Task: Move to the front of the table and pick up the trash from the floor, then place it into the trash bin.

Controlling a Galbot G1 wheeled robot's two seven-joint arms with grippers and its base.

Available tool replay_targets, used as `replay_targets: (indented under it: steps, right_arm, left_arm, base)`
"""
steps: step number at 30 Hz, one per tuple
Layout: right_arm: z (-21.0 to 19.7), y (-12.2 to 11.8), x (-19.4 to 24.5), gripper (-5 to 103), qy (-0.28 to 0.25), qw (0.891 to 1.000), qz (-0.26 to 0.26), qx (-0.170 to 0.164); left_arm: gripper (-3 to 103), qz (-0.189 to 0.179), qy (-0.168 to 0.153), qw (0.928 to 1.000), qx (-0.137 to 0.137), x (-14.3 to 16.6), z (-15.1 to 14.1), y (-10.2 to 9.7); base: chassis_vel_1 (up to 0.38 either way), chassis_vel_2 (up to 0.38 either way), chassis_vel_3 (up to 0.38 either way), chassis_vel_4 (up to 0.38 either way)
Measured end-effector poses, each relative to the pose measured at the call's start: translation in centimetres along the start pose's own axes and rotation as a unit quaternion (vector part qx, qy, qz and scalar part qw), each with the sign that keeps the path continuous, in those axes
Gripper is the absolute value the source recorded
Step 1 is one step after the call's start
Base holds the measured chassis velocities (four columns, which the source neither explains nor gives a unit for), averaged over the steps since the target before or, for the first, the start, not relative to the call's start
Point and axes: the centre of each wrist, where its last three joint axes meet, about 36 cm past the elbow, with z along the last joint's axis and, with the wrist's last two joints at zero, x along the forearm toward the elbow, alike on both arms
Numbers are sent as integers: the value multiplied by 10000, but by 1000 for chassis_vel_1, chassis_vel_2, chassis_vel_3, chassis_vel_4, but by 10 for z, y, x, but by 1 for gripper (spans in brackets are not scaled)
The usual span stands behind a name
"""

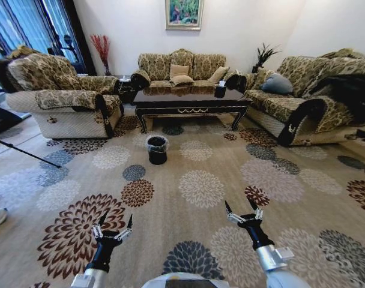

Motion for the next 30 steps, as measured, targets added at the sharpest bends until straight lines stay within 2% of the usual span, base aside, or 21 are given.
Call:
replay_targets:
  steps: [30]
  right_arm:
    - [0,0,0,100,0,10000,0,0]
  left_arm:
    - [100,0,0,10000,0,0,0,0]
  base:
    - [0,0,0,0]
